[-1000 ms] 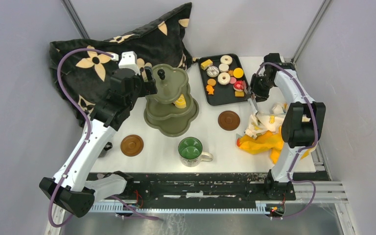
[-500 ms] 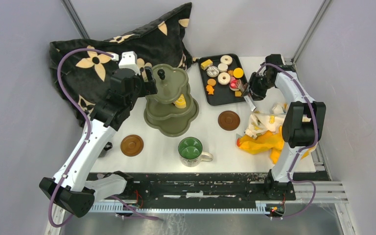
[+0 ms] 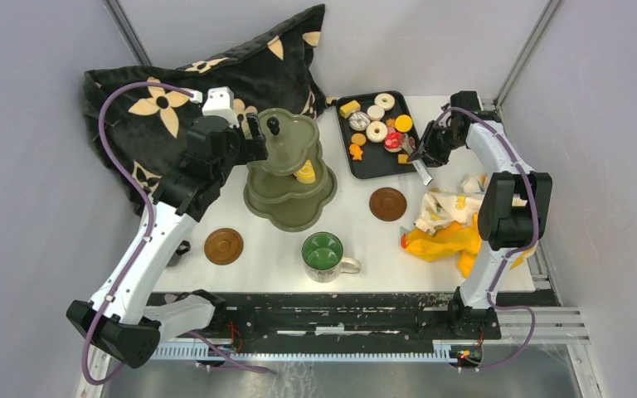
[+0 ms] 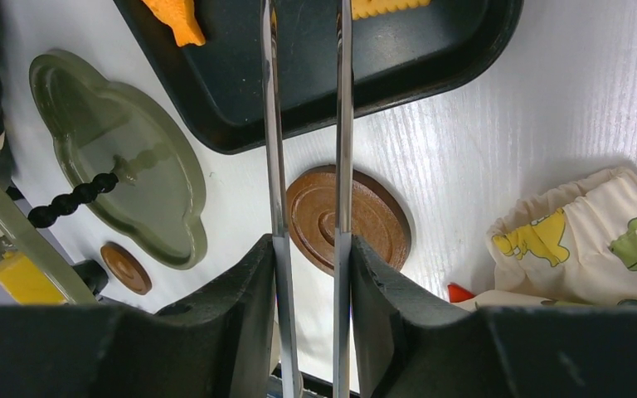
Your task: Serve the afternoon tea
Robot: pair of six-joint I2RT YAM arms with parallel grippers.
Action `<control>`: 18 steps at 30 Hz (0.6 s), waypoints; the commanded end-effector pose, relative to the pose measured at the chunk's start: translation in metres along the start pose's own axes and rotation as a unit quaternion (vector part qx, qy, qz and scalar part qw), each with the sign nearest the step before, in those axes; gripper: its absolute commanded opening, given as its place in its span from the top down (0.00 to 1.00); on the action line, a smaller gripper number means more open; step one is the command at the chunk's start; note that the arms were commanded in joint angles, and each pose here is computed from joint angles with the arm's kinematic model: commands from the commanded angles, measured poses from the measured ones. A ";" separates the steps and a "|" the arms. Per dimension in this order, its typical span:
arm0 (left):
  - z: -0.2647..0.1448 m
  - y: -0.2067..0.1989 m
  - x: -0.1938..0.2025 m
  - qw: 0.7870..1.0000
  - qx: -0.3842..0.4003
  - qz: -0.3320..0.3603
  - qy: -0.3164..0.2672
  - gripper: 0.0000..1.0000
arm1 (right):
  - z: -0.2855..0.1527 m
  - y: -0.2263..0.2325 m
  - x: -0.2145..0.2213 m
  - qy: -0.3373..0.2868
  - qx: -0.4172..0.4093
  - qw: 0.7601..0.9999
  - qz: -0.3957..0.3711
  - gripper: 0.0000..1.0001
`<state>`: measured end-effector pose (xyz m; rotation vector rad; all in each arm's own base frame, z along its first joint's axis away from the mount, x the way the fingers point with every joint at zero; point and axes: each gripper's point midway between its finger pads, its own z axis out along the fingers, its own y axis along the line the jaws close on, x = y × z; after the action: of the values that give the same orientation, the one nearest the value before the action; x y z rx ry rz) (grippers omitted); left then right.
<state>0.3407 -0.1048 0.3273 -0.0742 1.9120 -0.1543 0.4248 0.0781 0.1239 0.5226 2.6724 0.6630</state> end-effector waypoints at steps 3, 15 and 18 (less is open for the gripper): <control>-0.005 -0.007 -0.019 0.999 0.015 -0.028 -0.031 0.07 | -0.005 0.013 -0.006 -0.017 -0.033 0.999 -0.012 0.93; -0.013 -0.003 -0.025 0.998 0.009 -0.034 -0.042 0.07 | -0.044 0.025 0.001 -0.064 -0.051 0.996 -0.025 0.99; -0.016 -0.002 -0.027 0.998 0.008 -0.038 -0.045 0.07 | -0.049 0.024 0.006 -0.069 -0.050 0.996 -0.025 0.99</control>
<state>0.3388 -0.1036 0.3304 -0.0773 1.9031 -0.1562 0.4028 0.0812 0.1412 0.4978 2.6203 0.6906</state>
